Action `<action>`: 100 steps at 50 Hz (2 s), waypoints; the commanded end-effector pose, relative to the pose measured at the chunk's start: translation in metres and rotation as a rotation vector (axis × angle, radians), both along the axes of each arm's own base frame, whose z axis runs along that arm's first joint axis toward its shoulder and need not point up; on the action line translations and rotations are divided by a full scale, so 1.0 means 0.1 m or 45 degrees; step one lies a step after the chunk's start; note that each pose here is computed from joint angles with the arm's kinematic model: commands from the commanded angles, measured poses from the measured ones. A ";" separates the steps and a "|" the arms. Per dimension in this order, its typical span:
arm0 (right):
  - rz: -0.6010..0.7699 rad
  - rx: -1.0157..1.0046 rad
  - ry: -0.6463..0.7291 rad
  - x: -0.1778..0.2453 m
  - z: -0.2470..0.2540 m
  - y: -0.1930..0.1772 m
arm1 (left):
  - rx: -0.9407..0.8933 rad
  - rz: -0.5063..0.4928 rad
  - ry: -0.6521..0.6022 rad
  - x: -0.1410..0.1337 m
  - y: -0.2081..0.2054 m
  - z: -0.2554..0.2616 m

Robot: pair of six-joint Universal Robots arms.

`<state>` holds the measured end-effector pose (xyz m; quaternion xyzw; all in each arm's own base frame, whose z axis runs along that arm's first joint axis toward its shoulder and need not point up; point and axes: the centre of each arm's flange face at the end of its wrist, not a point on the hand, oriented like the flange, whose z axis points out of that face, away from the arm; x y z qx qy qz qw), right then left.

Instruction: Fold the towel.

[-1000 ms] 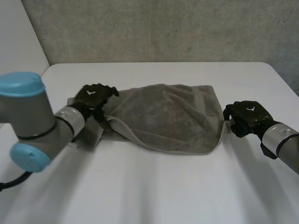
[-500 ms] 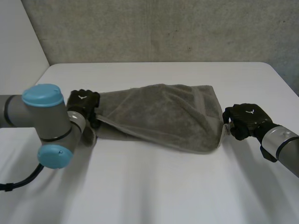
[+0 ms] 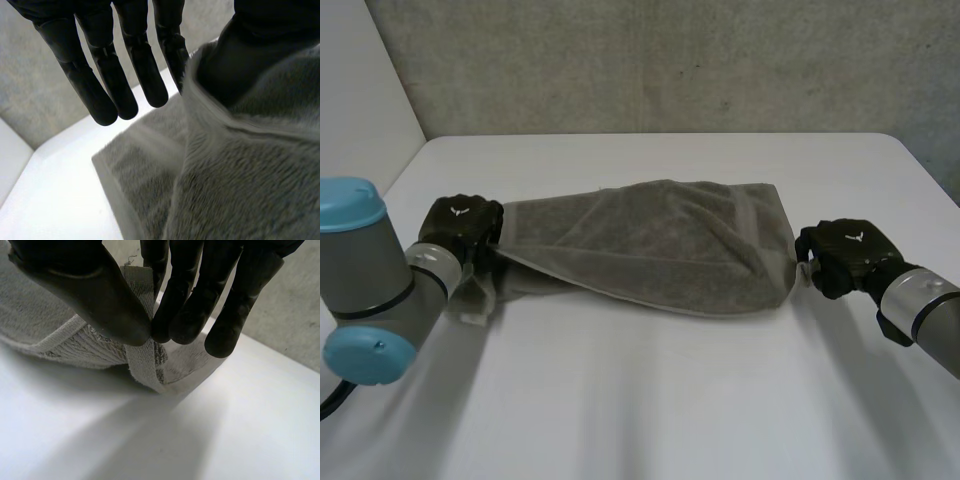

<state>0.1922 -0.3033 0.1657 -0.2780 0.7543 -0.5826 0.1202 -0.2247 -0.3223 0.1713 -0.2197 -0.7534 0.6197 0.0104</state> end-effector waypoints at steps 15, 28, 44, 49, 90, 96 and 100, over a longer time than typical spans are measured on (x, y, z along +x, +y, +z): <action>-0.012 -0.141 -0.163 -0.23 0.93 0.16 | -0.012 -0.307 -0.534 0.11 0.65 0.24; -0.018 0.033 0.024 -0.74 0.98 0.23 | 0.051 -0.405 -0.533 0.25 1.09 0.37; 0.170 0.047 0.196 -0.71 1.13 0.34 | 0.074 -0.499 -0.373 0.14 0.88 0.46; 0.280 0.045 0.260 -0.43 0.89 0.16 | 0.159 -0.500 -0.390 0.05 0.54 0.19; -0.264 -0.184 0.204 0.13 -0.09 -1.17 | -0.347 -0.531 -0.511 -0.69 -1.26 -0.62; -0.257 -0.179 0.211 0.21 -0.22 -1.23 | -0.439 -0.514 -0.530 -0.72 -1.32 -0.61; -0.263 -0.180 0.215 0.22 -0.27 -1.27 | -0.451 -0.515 -0.529 -0.74 -1.31 -0.62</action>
